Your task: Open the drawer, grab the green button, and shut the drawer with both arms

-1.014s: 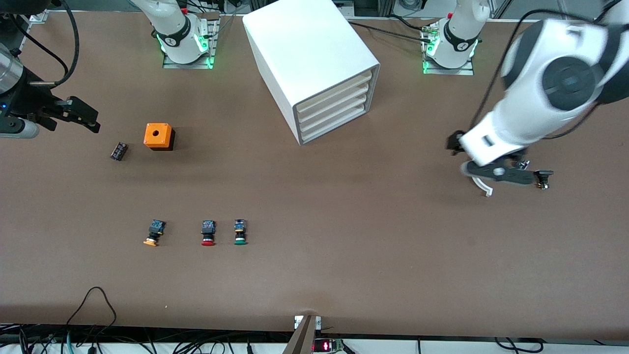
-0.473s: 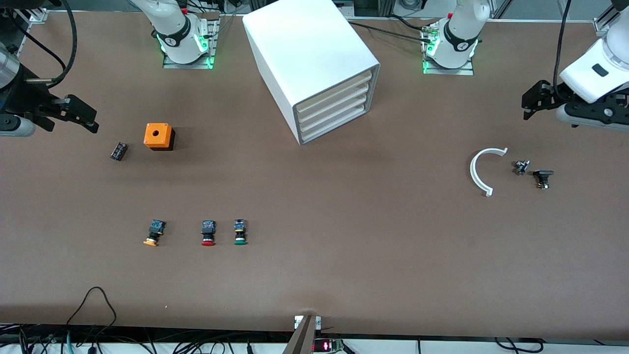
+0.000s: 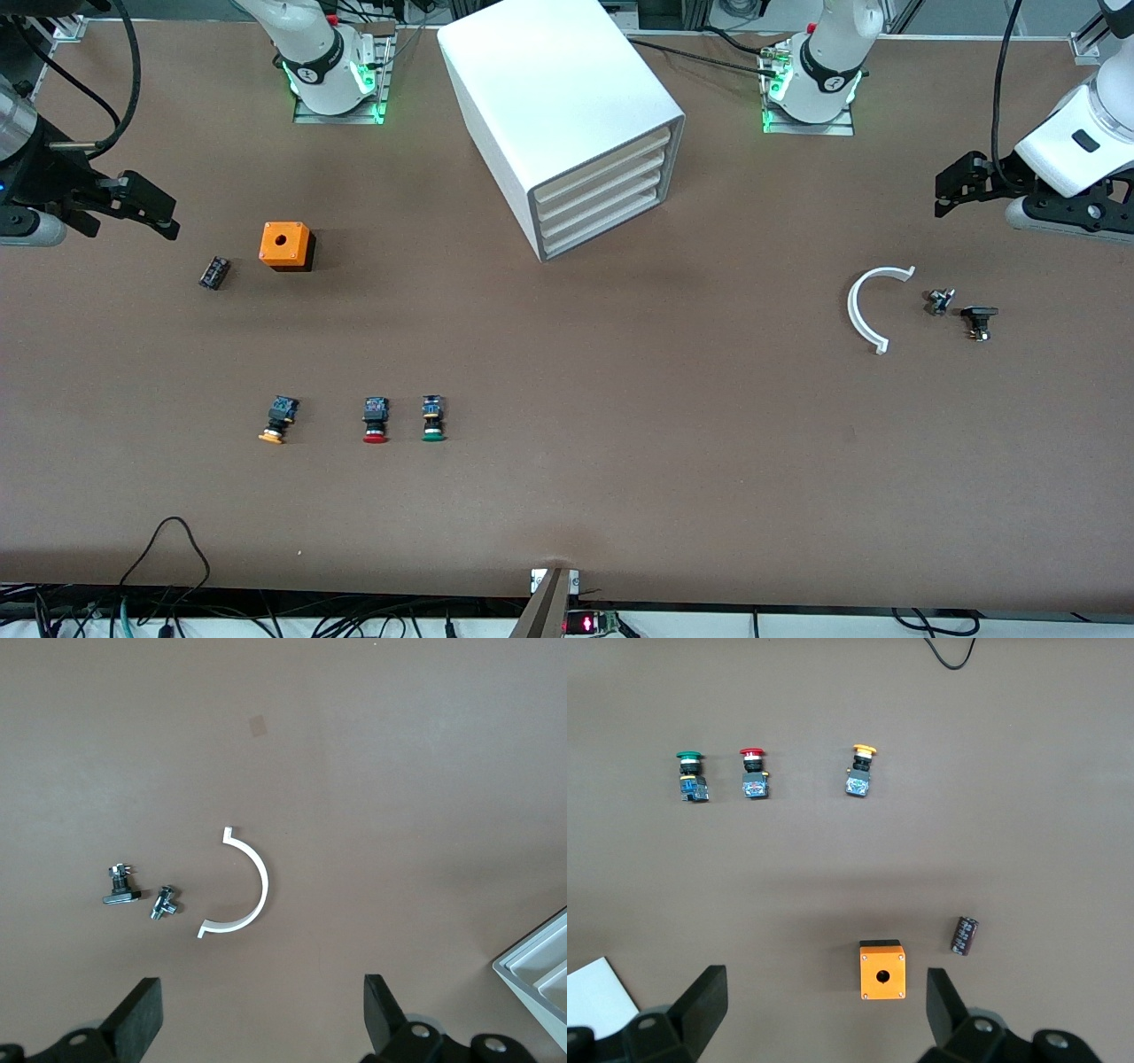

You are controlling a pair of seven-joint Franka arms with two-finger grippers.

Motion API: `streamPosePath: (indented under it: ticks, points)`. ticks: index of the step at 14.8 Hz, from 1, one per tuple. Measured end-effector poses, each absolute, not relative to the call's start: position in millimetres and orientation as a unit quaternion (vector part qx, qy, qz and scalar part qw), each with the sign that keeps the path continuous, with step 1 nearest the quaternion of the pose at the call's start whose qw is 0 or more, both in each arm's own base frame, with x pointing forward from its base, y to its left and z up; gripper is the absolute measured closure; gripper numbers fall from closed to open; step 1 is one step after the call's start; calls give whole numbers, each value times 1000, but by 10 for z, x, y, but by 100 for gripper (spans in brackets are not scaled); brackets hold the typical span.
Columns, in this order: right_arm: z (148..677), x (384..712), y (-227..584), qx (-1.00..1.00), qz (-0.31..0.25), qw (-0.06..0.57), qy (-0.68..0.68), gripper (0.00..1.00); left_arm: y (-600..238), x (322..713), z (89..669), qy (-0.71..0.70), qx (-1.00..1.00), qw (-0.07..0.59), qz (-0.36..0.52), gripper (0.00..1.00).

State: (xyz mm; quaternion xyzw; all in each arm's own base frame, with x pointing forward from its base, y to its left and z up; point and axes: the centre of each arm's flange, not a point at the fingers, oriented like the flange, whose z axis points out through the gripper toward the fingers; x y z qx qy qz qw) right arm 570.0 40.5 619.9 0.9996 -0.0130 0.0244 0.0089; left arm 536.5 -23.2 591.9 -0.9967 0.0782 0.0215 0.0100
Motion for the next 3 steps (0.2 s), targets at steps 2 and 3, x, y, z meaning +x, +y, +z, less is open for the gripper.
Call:
streamPosePath:
  ticks: [2, 3]
  points:
    - [6198, 5699, 405, 1000, 24, 9, -13, 0, -228, 5369, 5904, 73, -997, 10, 23, 0]
    - [6198, 5699, 405, 1000, 24, 9, -13, 0, -230, 5369, 5902, 73, -997, 10, 23, 0]
